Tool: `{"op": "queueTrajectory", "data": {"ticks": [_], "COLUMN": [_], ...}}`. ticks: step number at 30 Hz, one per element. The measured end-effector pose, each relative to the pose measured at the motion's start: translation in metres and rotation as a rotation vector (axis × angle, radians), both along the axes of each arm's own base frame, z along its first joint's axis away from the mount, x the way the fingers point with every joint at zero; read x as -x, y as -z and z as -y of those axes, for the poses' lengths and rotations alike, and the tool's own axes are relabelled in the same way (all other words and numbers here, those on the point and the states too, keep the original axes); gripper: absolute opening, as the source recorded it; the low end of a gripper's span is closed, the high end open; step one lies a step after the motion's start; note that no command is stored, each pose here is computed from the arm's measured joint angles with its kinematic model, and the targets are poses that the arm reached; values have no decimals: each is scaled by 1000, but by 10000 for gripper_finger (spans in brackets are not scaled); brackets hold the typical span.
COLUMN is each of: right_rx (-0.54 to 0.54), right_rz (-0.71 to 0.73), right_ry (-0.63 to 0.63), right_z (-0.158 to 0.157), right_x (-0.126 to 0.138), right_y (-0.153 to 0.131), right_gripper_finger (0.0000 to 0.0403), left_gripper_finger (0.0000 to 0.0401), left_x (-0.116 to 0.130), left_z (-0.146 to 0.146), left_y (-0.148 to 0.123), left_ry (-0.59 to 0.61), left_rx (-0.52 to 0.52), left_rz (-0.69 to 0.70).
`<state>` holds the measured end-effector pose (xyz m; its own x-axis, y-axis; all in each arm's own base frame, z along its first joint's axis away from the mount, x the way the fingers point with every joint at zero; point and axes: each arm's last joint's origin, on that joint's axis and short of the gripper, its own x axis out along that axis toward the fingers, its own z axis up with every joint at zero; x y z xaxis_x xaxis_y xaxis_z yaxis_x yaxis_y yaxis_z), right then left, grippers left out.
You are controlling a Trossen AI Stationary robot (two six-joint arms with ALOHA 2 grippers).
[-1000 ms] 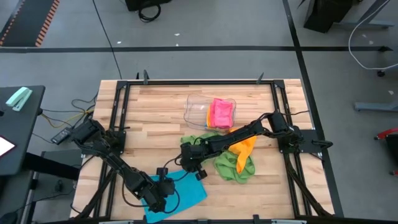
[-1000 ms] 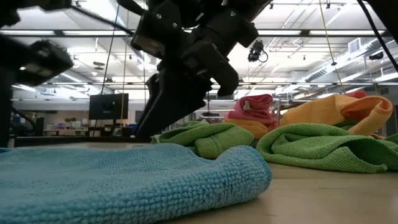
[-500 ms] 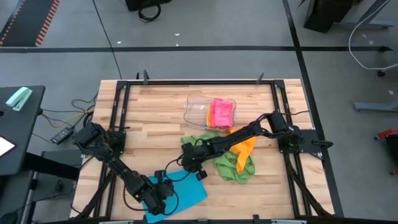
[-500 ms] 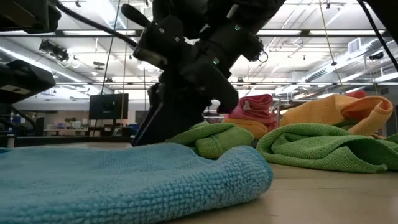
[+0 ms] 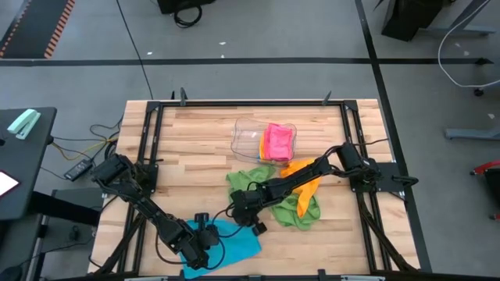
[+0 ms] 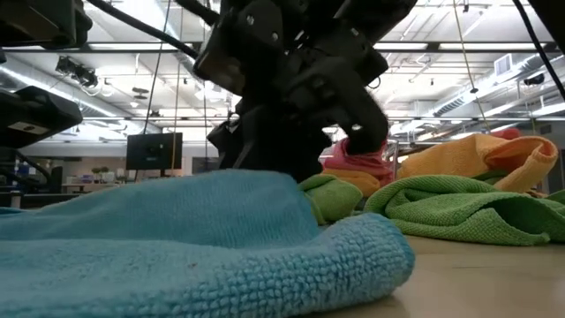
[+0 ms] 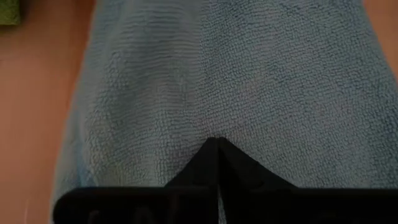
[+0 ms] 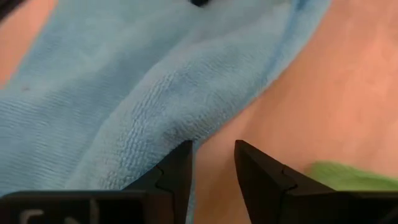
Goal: Fold microfiber towels
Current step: Fold the blue microfiber cloth
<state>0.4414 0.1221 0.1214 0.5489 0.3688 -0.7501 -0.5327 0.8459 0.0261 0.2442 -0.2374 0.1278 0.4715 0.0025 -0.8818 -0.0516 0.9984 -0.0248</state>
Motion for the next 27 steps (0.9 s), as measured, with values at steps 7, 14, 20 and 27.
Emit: {"op": "queueTrajectory", "data": {"ticks": [7, 14, 20, 27], "right_rx": [-31, -121, 40, 176], "right_rz": [58, 78, 82, -125], "right_ry": [6, -72, 7, 48], "right_z": [-6, -17, -20, -4], "right_x": [-2, -1, 3, 17], "right_y": [-20, -39, -33, -21], "right_gripper_finger": [128, 128, 128, 128], "left_gripper_finger": [26, 23, 6, 35], "left_x": [0, 0, 0, 0], "left_z": [0, -1, -1, 0], "left_y": [0, 1, 1, 1], "left_ry": [-4, -6, -6, -10], "left_rx": [1, -2, -3, 4], "left_rz": [-1, -2, -1, 2]}}
